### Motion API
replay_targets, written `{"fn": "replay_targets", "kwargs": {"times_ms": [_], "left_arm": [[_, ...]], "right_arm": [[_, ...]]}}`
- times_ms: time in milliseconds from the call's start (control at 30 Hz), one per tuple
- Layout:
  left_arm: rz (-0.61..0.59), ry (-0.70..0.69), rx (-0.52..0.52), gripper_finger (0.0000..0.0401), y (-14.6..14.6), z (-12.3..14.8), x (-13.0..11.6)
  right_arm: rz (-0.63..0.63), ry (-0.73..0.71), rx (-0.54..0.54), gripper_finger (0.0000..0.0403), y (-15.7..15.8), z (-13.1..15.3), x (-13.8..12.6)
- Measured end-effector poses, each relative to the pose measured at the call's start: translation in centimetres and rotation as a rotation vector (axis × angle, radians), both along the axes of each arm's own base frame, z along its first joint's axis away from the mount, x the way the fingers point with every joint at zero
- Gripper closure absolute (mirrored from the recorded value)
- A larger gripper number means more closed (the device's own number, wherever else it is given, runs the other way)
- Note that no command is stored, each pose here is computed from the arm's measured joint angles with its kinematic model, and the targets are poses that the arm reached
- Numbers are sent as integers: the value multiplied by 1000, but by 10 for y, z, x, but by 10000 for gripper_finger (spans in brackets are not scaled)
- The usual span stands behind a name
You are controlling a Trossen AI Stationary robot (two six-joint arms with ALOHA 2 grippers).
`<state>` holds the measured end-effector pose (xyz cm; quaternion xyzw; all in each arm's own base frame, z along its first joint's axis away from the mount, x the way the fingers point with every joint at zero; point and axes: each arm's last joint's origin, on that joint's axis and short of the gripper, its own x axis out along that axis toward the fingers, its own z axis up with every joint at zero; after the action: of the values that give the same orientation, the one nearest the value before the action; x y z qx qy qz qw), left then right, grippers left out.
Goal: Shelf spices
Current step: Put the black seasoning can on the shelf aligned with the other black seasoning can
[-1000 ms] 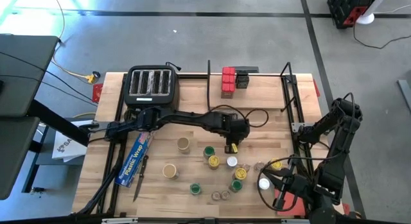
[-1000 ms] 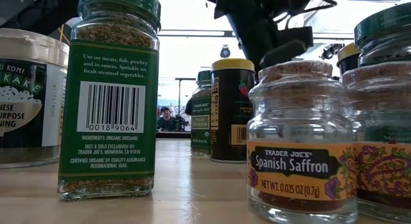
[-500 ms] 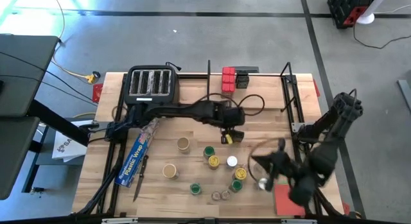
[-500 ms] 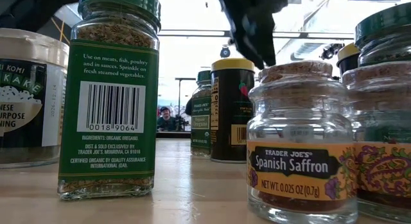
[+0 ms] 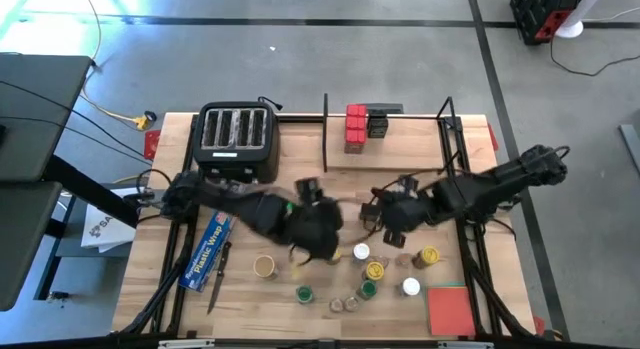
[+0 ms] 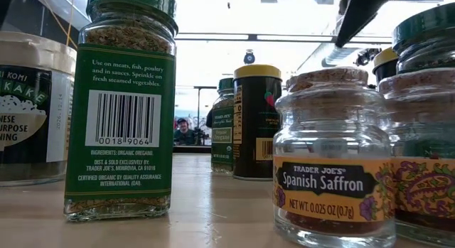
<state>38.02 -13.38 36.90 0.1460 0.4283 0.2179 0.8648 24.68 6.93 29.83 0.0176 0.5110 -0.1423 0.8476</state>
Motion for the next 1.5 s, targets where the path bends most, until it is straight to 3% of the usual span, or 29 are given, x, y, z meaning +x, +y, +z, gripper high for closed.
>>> {"fn": "replay_targets", "kwargs": {"times_ms": [167,300,433,667,1067,1267,1500], "left_arm": [[121,-68,4,133,-41,-6,-31],[165,-157,19,133,-71,-20,-49],[217,-234,14,133,-89,-39,-61],[308,-266,-27,133,-96,-67,-69],[329,-241,-29,133,-92,-74,-67],[325,-242,-21,133,-92,-74,-67],[320,-237,-13,133,-91,-74,-67]], "right_arm": [[65,27,18,207,-25,-14,10],[152,19,24,173,-40,-35,17],[132,17,23,167,-49,-49,17],[134,20,34,166,-50,-74,19],[154,100,40,167,-53,-103,36],[148,141,46,189,-53,-108,35],[163,150,40,288,-53,-106,35]]}}
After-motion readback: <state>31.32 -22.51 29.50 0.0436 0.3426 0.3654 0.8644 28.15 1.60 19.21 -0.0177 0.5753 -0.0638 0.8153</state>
